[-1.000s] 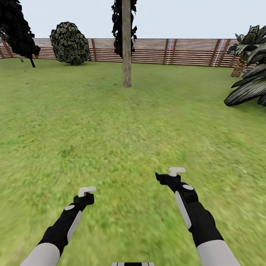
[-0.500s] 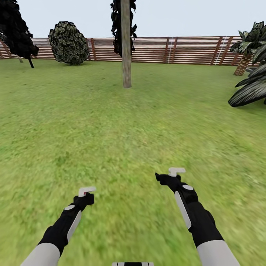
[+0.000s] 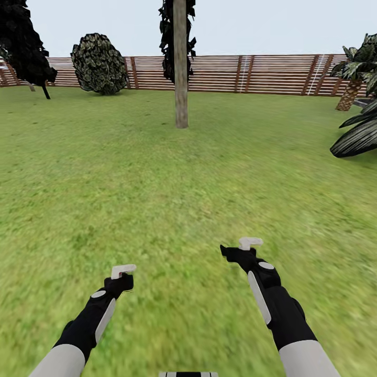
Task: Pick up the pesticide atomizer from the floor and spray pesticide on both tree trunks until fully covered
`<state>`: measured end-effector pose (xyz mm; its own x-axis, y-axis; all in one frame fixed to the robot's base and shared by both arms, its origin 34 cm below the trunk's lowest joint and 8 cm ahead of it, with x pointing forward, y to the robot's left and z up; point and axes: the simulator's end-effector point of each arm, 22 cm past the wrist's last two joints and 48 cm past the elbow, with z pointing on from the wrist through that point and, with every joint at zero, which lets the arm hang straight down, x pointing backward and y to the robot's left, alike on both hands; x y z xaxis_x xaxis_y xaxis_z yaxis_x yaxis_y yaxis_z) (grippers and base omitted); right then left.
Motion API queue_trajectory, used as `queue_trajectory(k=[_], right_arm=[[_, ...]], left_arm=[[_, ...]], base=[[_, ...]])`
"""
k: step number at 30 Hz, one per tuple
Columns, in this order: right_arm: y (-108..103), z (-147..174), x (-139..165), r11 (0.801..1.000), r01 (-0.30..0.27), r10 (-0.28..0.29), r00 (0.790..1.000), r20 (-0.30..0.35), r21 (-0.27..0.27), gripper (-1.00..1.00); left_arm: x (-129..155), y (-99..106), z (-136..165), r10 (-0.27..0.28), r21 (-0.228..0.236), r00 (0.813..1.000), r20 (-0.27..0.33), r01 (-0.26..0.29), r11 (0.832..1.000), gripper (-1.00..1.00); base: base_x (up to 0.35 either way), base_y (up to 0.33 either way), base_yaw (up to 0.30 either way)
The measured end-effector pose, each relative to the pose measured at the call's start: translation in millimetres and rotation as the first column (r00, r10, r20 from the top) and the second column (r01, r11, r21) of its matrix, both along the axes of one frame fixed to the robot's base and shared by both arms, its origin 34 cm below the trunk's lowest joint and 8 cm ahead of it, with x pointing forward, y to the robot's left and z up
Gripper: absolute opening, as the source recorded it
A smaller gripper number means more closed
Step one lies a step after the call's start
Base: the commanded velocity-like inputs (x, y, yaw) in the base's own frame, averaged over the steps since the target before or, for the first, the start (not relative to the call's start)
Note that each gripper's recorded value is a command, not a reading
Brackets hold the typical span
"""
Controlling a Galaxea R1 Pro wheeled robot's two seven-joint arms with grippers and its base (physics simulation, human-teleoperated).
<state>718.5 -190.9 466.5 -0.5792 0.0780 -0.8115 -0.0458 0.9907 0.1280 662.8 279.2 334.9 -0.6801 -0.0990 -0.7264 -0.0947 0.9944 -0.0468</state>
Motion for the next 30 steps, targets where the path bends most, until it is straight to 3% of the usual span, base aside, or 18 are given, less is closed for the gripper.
queue_trajectory(k=[6,30], right_arm=[[0.0,1.6,0.3,1.000,0.000,0.000,1.000,0.003,0.000,1.00],[0.1,1.1,0.1,1.000,0.000,0.000,1.000,0.002,0.000,1.00]], left_arm=[[0.4,0.0,1.1,0.000,0.000,1.000,0.002,0.000,1.000,-1.00],[0.7,0.0,1.6,0.000,0.000,1.000,0.003,0.000,1.000,-1.00]], base=[[0.338,0.000,0.123],[0.338,0.000,0.003]])
